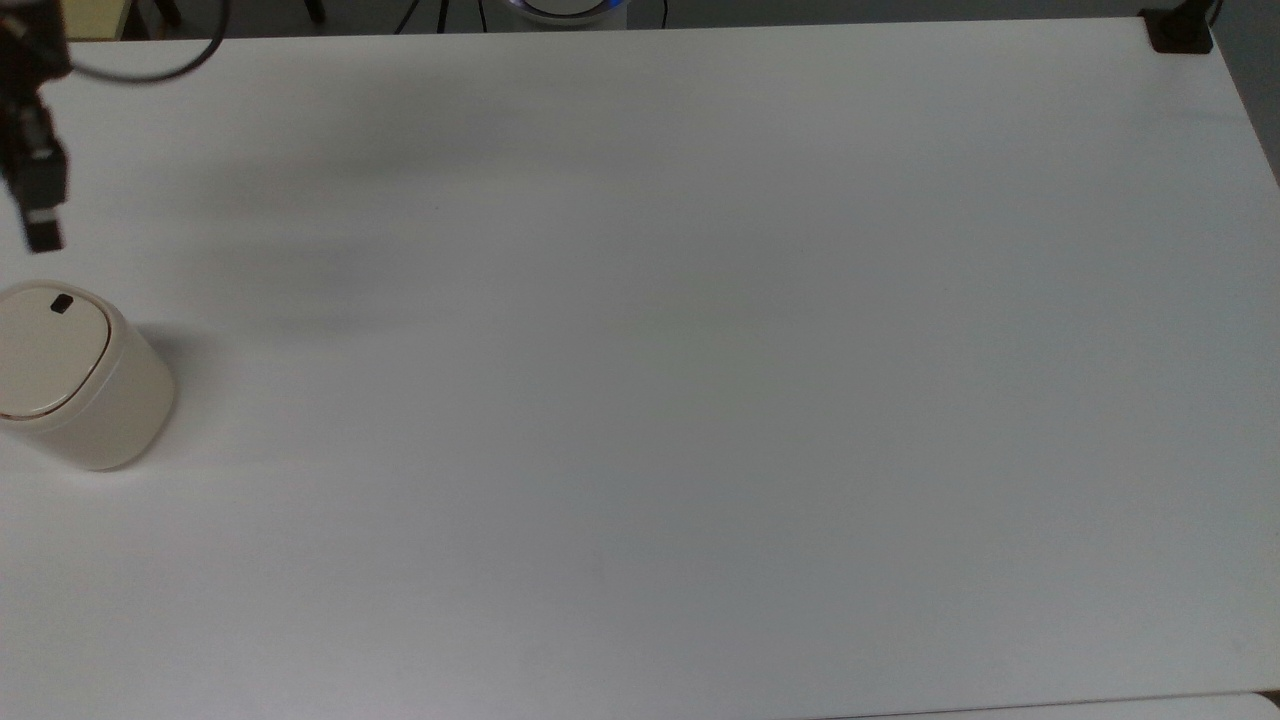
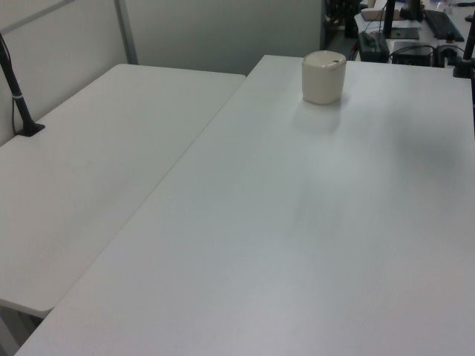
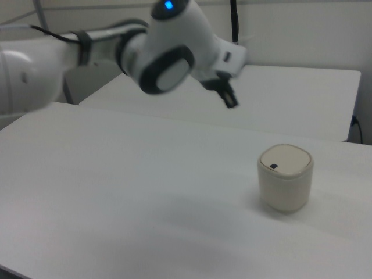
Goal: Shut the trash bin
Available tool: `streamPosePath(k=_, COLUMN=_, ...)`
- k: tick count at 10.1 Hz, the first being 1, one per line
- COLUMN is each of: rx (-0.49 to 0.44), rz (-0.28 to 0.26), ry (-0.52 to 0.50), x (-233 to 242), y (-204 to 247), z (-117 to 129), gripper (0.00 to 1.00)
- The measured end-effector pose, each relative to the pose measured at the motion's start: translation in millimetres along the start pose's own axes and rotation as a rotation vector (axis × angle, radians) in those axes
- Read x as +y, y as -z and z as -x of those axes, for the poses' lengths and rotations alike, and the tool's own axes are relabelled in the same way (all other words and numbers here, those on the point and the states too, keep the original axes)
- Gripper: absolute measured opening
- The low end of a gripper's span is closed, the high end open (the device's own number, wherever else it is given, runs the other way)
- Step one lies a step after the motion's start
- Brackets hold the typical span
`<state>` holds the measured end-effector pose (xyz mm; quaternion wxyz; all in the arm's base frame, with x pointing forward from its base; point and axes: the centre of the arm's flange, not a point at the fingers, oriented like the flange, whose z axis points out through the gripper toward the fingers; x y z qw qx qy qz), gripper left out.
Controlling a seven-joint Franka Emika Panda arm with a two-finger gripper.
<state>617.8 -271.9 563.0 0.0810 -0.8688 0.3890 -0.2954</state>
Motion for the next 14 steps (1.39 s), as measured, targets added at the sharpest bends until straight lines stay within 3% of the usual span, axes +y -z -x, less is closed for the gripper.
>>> streamPosePath(k=1, rx=-0.089, rz=-0.017, ry=0.047, x=-37, y=36, z=22, gripper=0.11)
streamPosePath(k=2, rx=-0.183, rz=-0.020, ry=0.094, x=-65, y=65, z=48, gripper=0.26)
streamPosePath(k=4, rx=-0.329, rz=-0.015, ry=0.146, x=-113, y=106, z=101, gripper=0.68)
streamPosePath(k=6, rx=-0.468, rz=0.055, ry=0.237, x=-148, y=126, z=160, gripper=1.00)
streamPosePath(k=8, rx=-0.479, rz=0.118, ry=0.325, x=-163, y=125, z=185, gripper=1.00)
streamPosePath(k=9, rx=-0.469, rz=0.146, ry=0.424, x=-163, y=119, z=189, gripper=1.00)
streamPosePath(k=11, rx=-0.482, rz=0.163, ry=0.642, x=-158, y=102, z=187, gripper=1.00)
streamPosePath(k=14, rx=-0.487, rz=0.180, ry=0.787, x=-155, y=91, z=181, gripper=1.00)
